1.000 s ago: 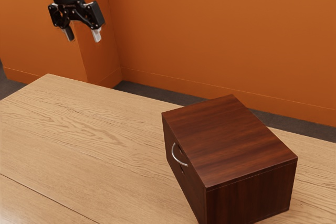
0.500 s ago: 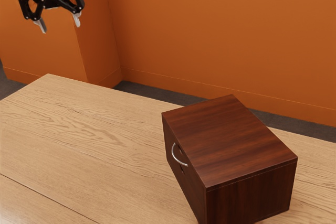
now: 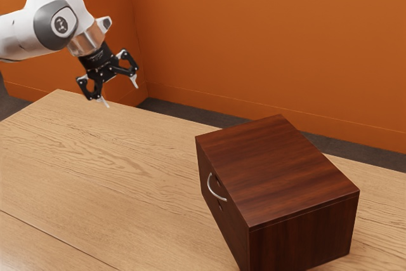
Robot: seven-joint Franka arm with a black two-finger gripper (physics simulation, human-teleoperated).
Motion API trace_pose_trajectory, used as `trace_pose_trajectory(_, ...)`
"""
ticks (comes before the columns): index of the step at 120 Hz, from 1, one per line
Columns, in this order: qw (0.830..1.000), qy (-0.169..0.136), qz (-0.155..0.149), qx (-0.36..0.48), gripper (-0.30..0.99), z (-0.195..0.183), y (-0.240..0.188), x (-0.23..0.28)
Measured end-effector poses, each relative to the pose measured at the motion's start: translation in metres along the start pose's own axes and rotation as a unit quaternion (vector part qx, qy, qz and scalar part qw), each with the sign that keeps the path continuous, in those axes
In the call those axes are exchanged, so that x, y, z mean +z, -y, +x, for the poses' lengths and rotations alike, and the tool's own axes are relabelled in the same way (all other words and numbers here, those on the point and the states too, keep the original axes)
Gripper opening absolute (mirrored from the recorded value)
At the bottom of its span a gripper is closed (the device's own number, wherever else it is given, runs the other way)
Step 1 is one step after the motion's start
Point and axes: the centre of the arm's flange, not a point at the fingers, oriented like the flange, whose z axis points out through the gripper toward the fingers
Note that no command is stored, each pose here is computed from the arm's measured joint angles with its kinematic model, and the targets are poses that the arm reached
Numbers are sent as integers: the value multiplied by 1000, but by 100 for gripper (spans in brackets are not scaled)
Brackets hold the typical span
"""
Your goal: Pull the drawer handle with one arm to open the drawer
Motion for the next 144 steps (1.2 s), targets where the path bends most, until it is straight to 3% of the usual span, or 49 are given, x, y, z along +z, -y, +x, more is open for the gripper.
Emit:
trace_pose_trajectory(15,999,-17,-40,-10,58,-21,1,-3)
trace_pose_trajectory(32,998,-20,-58,13,52,-71,0,4)
trace_pose_trajectory(55,997,-17,-57,53,48,-119,-28,31)
trace_pose_trajectory(80,997,-11,-52,48,42,-119,-36,64)
trace_pose_trajectory(107,997,13,-42,68,37,-162,-32,93)
trace_pose_trajectory(144,995,34,-72,53,28,-197,-29,128)
